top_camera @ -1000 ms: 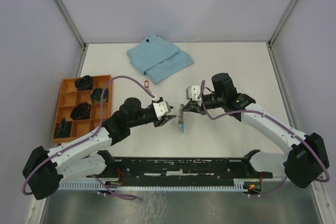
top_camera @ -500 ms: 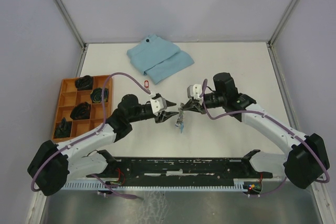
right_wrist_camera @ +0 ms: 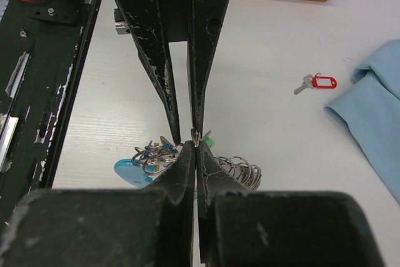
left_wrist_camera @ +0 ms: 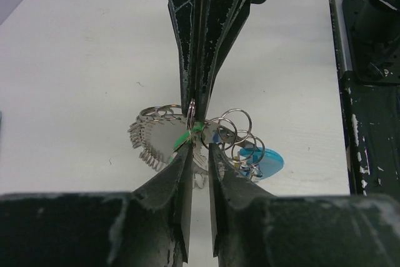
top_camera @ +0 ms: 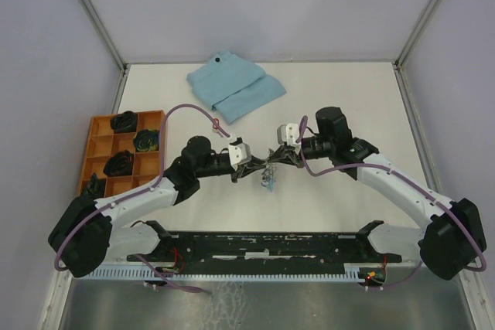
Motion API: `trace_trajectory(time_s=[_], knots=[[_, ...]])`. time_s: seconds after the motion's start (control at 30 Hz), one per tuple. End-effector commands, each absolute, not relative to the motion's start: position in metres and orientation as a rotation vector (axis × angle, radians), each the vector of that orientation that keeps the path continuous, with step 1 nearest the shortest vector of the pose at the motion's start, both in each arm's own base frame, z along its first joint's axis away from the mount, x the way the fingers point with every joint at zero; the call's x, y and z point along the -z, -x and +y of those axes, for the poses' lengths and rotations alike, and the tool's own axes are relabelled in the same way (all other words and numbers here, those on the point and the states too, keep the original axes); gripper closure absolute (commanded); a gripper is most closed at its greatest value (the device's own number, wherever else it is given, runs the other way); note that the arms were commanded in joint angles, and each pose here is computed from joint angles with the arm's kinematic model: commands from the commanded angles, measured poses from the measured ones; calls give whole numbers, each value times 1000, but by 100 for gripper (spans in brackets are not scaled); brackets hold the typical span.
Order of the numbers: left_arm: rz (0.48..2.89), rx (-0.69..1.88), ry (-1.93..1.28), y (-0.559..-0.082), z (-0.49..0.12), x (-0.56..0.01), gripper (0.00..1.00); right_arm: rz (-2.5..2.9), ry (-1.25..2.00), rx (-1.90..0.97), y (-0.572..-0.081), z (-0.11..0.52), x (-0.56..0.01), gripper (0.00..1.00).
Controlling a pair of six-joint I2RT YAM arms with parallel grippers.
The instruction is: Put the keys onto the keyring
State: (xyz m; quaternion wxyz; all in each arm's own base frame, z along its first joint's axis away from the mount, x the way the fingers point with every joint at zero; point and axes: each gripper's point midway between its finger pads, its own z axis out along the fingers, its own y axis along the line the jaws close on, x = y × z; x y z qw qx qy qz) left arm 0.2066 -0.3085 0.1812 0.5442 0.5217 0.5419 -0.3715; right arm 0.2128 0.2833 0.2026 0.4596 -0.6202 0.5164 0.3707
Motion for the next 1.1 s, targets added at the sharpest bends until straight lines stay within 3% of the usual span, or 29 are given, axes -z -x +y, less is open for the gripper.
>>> trace_trajectory(time_s=[0.0, 0.13, 0.63, 0.93, 1.07], knots=[[1197, 888, -1224, -213, -317, -211, 83, 1148, 1515, -924, -208, 287, -228, 99], [1205, 891, -1224, -213, -316, -209, 96, 1137, 1505, -930, -208, 288, -229, 99], [1253, 1072, -1253, -193, -326, -188, 97, 998, 1288, -978, -216, 300, -260, 99], [1207, 1049, -1131, -199, -321, -205, 82, 977, 1225, -1024, -218, 305, -256, 99], [1211, 925, -1086, -205, -303, -210, 74, 1013, 1295, -941, -220, 298, -246, 99]])
